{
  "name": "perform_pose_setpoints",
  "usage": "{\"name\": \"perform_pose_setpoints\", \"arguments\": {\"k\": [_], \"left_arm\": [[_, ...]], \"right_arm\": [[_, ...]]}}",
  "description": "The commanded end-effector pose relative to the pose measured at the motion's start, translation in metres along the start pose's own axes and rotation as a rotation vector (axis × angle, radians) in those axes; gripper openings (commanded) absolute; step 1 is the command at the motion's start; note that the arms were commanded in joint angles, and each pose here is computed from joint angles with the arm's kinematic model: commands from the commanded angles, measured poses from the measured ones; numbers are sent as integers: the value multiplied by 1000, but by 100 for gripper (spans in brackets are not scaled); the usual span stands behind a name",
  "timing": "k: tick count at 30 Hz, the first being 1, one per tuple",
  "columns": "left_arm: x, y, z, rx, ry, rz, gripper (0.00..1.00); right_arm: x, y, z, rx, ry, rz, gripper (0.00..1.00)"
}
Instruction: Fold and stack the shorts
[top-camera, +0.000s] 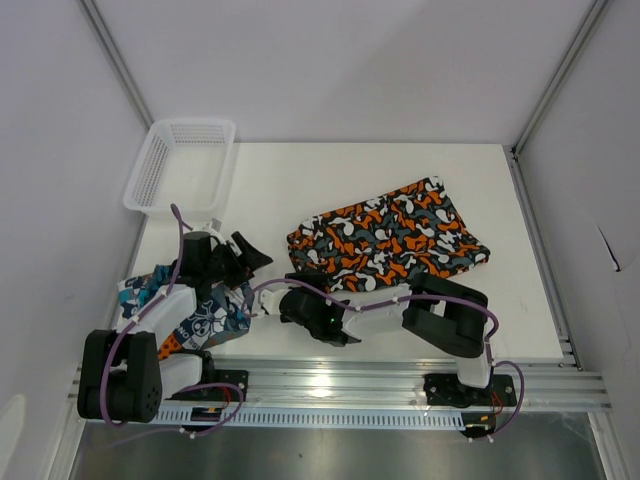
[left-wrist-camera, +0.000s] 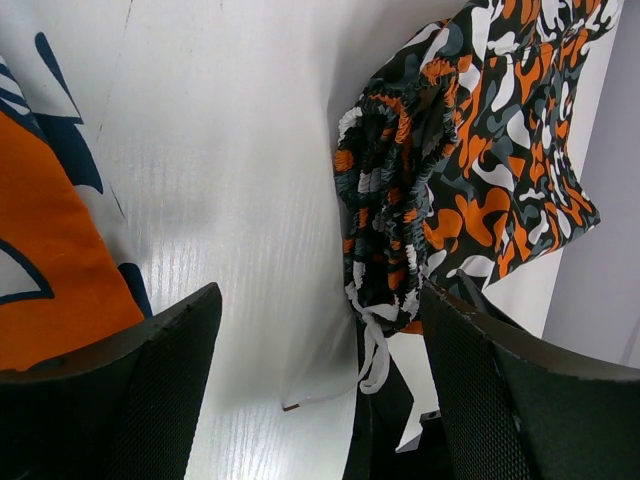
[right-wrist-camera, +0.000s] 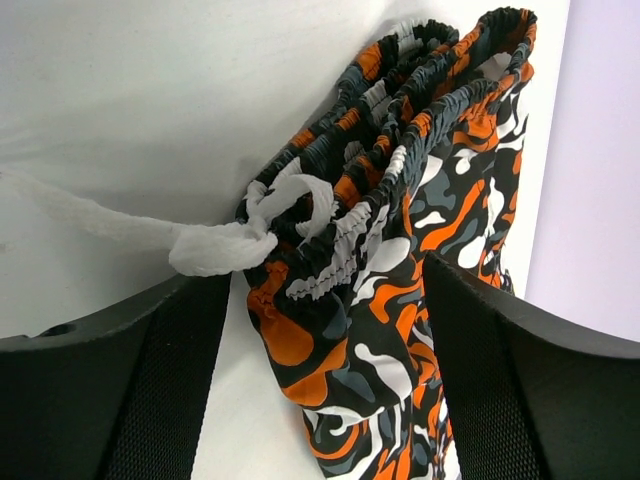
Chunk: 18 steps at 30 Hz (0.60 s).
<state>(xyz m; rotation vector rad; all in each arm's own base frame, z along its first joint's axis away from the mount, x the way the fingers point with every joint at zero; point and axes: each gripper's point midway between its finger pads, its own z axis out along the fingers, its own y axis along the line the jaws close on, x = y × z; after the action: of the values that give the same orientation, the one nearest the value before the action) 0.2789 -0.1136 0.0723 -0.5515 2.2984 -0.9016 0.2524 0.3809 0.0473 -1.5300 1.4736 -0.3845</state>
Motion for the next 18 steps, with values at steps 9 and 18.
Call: {"name": "perform_pose_setpoints", "arguments": {"k": [9,18], "left_arm": [[-15,-11,-2,29,-33,38,82],[-12,-11,-1,37,-22,22,82]], "right_arm": [[26,19,25,-71,60,-17,70],[22,16,24,-45,41,-14,0]]}}
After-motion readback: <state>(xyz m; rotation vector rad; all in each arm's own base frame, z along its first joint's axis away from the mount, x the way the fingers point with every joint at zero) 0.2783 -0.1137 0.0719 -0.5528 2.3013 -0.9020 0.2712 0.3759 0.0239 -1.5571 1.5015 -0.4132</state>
